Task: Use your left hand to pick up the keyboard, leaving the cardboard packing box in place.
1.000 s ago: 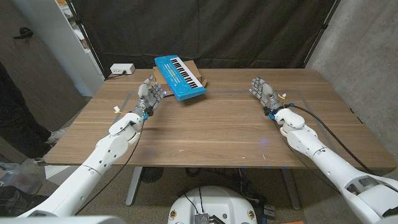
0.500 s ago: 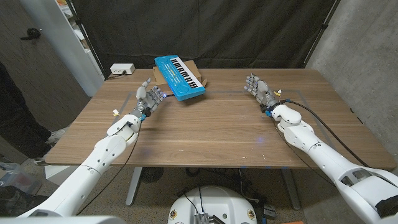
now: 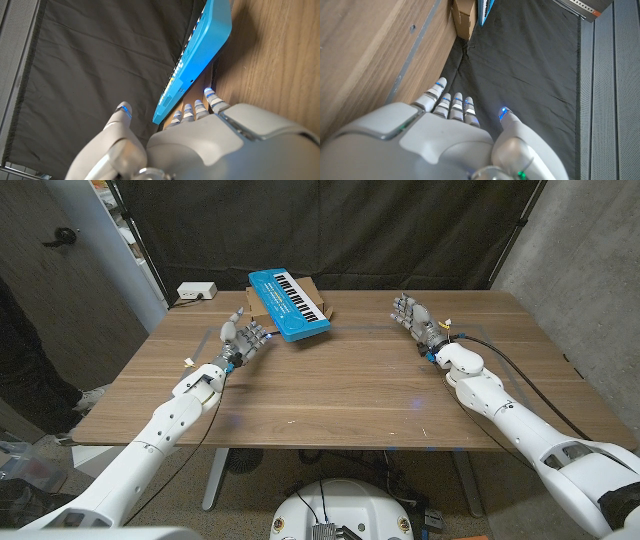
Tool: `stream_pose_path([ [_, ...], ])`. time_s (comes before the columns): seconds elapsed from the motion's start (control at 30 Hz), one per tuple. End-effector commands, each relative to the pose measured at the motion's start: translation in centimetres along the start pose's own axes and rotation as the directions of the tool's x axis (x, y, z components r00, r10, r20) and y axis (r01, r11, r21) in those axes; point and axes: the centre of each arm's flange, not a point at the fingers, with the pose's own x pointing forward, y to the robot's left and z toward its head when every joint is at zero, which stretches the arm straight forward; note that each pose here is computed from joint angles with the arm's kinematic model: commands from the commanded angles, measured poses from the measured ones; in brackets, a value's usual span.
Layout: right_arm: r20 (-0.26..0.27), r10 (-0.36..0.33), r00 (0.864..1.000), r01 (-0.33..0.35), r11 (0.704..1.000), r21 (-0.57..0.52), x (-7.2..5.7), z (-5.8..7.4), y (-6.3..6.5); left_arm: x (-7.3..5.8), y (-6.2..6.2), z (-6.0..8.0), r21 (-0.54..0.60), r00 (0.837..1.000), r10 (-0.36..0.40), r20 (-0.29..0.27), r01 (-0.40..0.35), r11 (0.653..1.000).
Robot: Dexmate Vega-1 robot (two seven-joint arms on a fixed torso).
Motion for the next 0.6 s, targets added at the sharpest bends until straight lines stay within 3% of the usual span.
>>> stream_pose_path([
  [0.03,0.022,0.009,1.0,-0.008,1.0,-0.007,0.48,0.56,-0.13,0.65,0.0,-0.38,-0.063,0.999,-0.016,-0.039,0.014,0.998],
  [0.6,0.042,0.021,0.999,-0.021,1.0,-0.013,0.73,1.04,-0.11,1.24,0.39,-1.29,-0.111,0.995,-0.029,-0.096,0.018,0.994],
])
